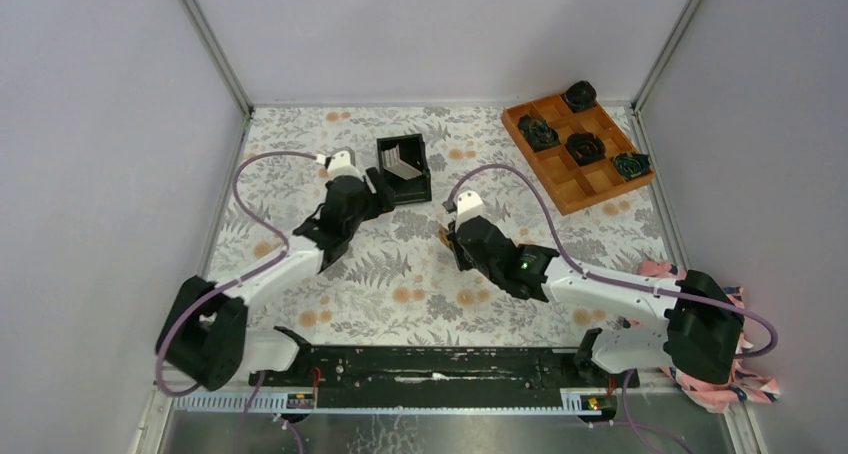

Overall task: Put the credit cards into the card holder
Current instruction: Pick up the card holder from the center of the board.

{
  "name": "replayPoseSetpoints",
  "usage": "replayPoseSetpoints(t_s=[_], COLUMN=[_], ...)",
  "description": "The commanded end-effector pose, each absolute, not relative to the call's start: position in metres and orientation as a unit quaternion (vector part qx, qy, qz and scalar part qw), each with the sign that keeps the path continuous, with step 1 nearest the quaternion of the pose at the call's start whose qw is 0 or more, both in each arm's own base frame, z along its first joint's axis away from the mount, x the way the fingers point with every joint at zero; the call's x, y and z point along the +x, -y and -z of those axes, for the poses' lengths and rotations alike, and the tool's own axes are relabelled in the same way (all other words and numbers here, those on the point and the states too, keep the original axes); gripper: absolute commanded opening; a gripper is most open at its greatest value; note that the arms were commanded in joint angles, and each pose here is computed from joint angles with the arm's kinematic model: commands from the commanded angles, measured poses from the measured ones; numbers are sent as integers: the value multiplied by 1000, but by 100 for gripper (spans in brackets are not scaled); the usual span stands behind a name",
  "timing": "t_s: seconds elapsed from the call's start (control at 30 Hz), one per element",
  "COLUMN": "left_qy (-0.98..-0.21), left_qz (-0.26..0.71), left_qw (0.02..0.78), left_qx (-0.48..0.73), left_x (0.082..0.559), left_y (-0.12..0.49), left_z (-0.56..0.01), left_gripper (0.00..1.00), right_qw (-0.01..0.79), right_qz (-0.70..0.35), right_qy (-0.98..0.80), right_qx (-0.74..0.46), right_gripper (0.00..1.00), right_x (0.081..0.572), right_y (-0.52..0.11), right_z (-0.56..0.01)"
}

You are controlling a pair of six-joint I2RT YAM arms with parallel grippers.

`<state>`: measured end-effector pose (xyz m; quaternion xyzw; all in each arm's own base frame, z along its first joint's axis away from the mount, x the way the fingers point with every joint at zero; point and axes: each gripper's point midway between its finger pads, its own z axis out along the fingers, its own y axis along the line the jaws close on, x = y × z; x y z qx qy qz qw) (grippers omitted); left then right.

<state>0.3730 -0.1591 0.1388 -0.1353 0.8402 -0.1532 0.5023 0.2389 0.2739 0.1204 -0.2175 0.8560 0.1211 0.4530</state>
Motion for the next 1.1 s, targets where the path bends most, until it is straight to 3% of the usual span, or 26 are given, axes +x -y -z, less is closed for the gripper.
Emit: replayPoseSetpoints(t_s=[0.0,0.17,0.5,1.07], left_qy=[-787,-754,-698,-757], left_qz=[290,393,493,479], left_qw=[539,525,519,363], left_qx=[-75,-31,-3,-256], left_x=[338,292,237,239], left_y=[198,222,238,221], left_z=[-168,-170,-178,-154], left_gripper=[76,76,77,79], right_qw=[481,467,474,563], right_qz=[-216,-319,-470,-296], right_qy=[-823,-804,-737,-718], right_qx=[-209,-183,-100,-284], right_gripper=[0,0,0,0], right_x=[229,217,217,228], right_y=[-296,-311,-303,-273], right_z=[-183,-211,-260,-214])
